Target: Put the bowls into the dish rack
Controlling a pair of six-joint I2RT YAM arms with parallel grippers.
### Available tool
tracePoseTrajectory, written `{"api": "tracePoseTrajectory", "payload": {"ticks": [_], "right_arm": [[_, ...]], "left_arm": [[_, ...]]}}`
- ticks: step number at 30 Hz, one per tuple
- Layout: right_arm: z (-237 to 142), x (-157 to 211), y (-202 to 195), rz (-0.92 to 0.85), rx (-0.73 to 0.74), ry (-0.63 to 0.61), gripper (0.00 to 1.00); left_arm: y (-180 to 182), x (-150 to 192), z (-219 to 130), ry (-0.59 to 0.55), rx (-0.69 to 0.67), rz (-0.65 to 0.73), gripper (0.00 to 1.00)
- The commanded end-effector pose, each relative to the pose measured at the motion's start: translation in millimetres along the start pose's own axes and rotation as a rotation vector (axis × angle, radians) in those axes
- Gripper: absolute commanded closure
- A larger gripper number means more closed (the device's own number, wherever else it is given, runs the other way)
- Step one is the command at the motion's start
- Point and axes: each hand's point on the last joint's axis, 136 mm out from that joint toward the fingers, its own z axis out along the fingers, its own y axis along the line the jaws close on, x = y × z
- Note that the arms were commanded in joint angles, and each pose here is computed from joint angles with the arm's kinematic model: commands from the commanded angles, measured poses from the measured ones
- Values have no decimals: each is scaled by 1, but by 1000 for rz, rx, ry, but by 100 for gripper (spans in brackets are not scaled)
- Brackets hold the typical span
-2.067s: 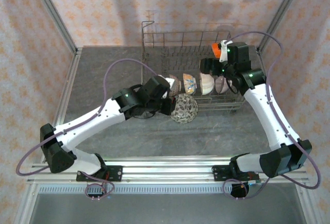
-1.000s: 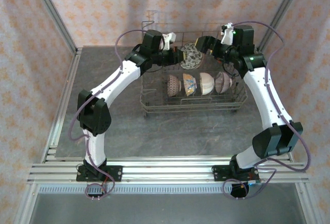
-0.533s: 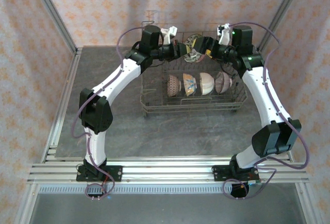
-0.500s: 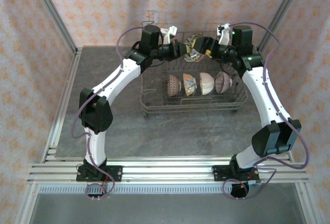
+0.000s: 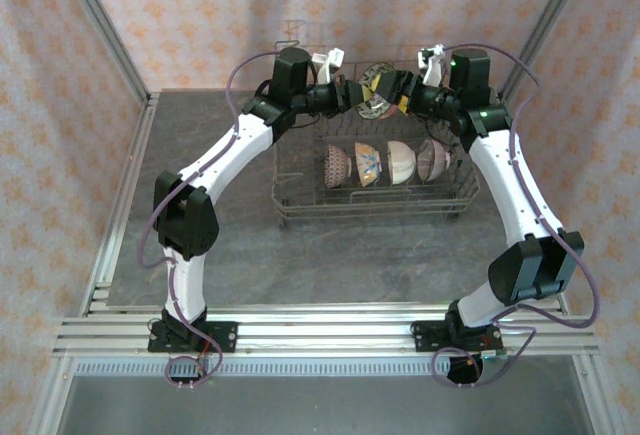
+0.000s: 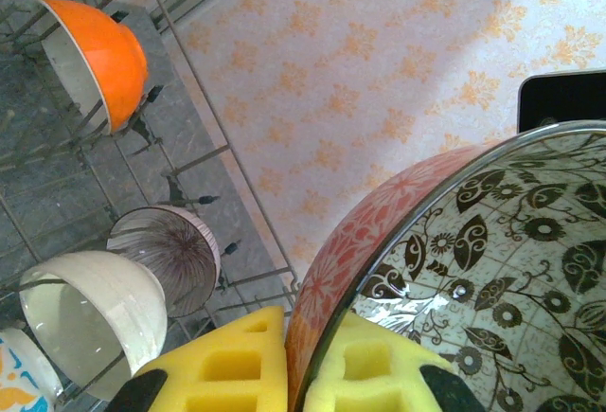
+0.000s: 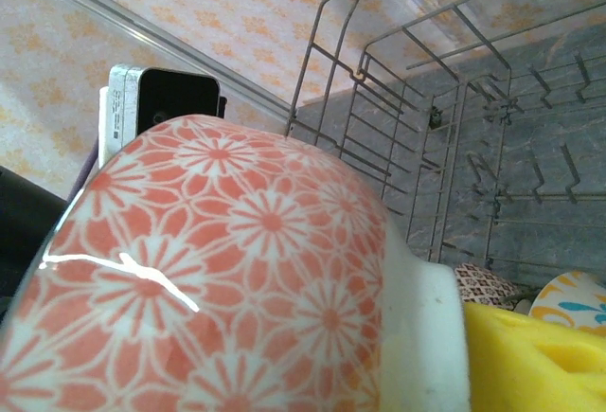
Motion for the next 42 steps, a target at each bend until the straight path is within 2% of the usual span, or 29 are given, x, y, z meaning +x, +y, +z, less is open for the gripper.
{"api": "tracePoseTrajectory", "payload": {"ticks": [1,10,12,15,18,26,37,42], "right_arm": [[-1,-7,9,-4,-29,-7,24],[-6,-8,16,-21,-43,-14,35],[-6,-8,18,-23,-51,-14,35],[-8,-7,21,-24,-63,-6,25],[-8,-6,22,-22,-63,-2,23],[-11,-5,26,-23,-72,-4,24],[-7,-14,31,10,-120,-36,34],[-6,-16,35,15,-146,-31,29]], "left_arm": [[-17,-11,-6,-27,62,67,100],[-10,-12,-4,-31,51,56,100],[-8,-12,-4,-32,48,54,100],[-7,-13,-4,-37,45,53,100],[-5,-14,-4,-39,44,50,100],[-2,-15,-3,-47,57,35,100],[3,-11,2,-53,81,-3,100],[7,-11,4,-56,78,-9,100]]}}
